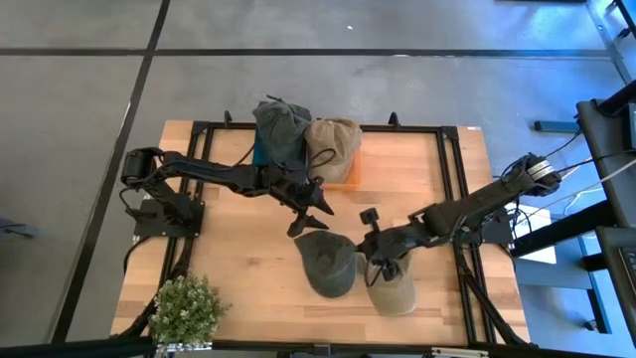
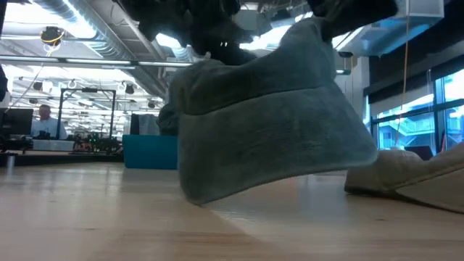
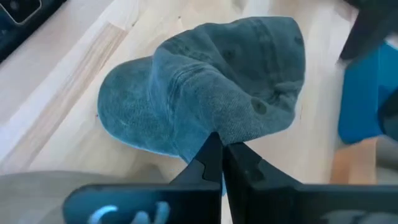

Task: Pick & Place hat
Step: Put the gray cap into the blue bin

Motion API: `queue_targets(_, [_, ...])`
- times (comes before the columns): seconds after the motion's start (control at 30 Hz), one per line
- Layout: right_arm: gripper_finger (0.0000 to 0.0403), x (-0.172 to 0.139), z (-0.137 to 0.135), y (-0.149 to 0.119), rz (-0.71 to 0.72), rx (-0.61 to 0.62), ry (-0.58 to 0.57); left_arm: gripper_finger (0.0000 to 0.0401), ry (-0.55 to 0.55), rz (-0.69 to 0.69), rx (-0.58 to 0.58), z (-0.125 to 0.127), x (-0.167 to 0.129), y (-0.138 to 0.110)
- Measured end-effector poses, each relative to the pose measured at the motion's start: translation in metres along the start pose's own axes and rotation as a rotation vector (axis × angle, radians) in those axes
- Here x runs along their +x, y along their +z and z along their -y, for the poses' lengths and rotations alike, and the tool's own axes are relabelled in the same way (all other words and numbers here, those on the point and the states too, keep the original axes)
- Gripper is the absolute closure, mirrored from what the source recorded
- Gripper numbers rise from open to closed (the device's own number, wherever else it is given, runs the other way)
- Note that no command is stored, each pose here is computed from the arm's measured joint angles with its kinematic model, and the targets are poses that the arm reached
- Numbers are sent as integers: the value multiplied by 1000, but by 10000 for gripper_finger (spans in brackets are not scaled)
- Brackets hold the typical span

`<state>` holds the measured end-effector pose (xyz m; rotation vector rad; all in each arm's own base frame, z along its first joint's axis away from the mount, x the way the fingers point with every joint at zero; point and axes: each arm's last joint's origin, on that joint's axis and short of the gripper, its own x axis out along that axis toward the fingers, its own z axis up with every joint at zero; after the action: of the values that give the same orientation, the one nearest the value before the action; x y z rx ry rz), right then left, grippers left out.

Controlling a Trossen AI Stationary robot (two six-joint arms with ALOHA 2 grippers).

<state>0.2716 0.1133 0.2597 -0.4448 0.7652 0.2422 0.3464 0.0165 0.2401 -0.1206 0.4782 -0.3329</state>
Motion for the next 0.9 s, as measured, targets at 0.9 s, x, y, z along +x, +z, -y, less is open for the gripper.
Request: queue_targets(0.9, [401, 7, 18, 6, -13, 9, -54, 249, -96, -119, -47, -1, 12, -20])
